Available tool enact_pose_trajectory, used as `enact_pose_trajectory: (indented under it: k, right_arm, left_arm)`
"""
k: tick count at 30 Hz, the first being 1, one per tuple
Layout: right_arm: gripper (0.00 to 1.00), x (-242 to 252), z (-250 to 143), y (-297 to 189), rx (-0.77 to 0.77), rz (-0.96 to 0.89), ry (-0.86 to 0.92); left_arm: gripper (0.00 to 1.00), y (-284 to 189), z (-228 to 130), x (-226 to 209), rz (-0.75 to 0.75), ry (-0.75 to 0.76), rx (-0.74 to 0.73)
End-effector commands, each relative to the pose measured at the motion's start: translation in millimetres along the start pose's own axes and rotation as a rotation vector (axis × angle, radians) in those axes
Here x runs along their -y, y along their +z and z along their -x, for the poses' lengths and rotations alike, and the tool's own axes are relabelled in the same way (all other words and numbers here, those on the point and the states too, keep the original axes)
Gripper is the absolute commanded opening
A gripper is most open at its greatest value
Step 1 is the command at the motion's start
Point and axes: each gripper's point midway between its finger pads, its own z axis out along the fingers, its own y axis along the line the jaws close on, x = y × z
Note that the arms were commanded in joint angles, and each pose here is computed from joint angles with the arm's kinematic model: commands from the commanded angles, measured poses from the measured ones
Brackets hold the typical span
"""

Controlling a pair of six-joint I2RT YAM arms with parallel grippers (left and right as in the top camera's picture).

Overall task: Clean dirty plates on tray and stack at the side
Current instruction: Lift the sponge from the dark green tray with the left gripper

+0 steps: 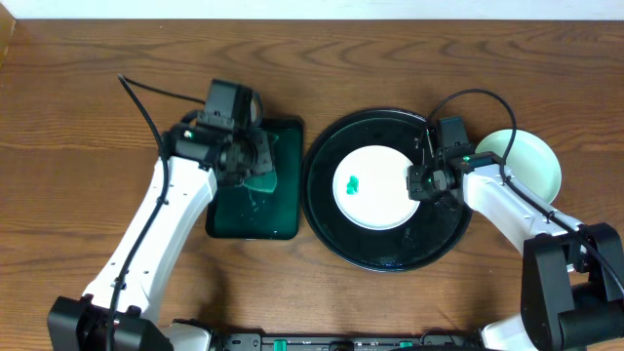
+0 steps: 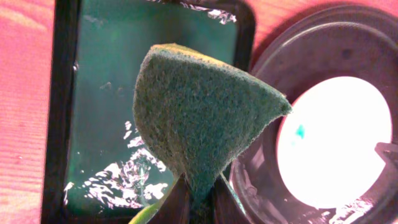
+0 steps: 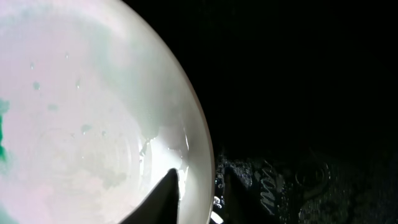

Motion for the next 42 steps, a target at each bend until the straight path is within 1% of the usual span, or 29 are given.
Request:
enact_pose_trajectory:
  k: [1,4,7,10,14,15,17,19,20,21,23,28,29,31,32,34,35,36,37,39,42]
  right_arm:
    - [0.16,-3,-4,2,-0.010,0.007,-0.005]
    - [0.08,-3,-4,2,-0.011,0.007,-0.005]
    - [0.06,-3,-4,2,-0.011,0.007,-0.005]
    - [0.05,-3,-4,2,-0.012,0.007,-0.005]
    - [0.07,-3,-4,2,-0.012,0.007,-0.005]
    - [0.07,-3,-4,2,-0.011,0.007,-0.005]
    - [0.02,-3,-4,2,-0.011,0.007,-0.005]
    - [0.01,-3,-4,2,-0.012,0.007,0.003]
    - [0.01,-4,-5,2,-0.016,0.016,0.051]
    - [0.01,-8,-6,2,-0.021,0.034,0.061]
    - [0.01,-14,-7,1,-0.032,0.074,0.064]
    - [0.01,-16,-7,1,-0.029,0.080,0.063]
    - [0.02,-16,-6,1,-0.027,0.080,0.063]
    - [0.17,-16,-5,1,-0.022,0.082,0.062]
    - [0.21,-16,-4,1,-0.020,0.082,0.062]
    - [0.24,-16,-4,1,-0.016,0.082,0.061]
    - [0.21,-15,-3,1,-0.015,0.078,0.061]
    - [0.15,-15,-3,1,-0.014,0.074,0.061]
    - [0.11,-15,-3,1,-0.014,0.075,0.061]
    - [0.07,-15,-3,2,-0.012,0.076,0.061]
    - [0.06,-15,-5,5,-0.006,0.084,0.078]
  left_arm:
    - [0.07,-9,13,8,-0.013,0.031,0.023]
    - [0.07,-5,9,5,-0.005,0.030,0.005]
    - [0.07,2,3,3,0.007,0.028,-0.024]
    - [0.07,11,-1,0,0.020,0.025,-0.054]
    - [0.07,27,-5,-4,0.039,0.019,-0.099]
    - [0.07,29,-6,-4,0.042,0.018,-0.107]
    - [0.07,37,-9,-6,0.051,0.015,-0.128]
    - [0.07,42,-11,-8,0.059,0.014,-0.146]
    - [0.07,46,-12,-9,0.063,0.013,-0.156]
    - [0.07,47,-13,-8,0.064,0.015,-0.161]
    - [0.07,50,-15,-7,0.065,0.022,-0.169]
    - [0.08,52,-20,1,0.062,0.046,-0.179]
    - [0.07,53,-20,2,0.061,0.049,-0.179]
    - [0.07,53,-21,4,0.061,0.056,-0.176]
    - [0.07,53,-21,5,0.060,0.059,-0.175]
    - [0.08,53,-21,7,0.058,0.063,-0.173]
    - [0.08,53,-21,7,0.057,0.063,-0.173]
    - [0.07,53,-21,7,0.057,0.063,-0.173]
    - [0.07,53,-21,7,0.057,0.063,-0.173]
    - [0.08,53,-21,7,0.057,0.063,-0.174]
    - [0.07,54,-21,6,0.058,0.063,-0.175]
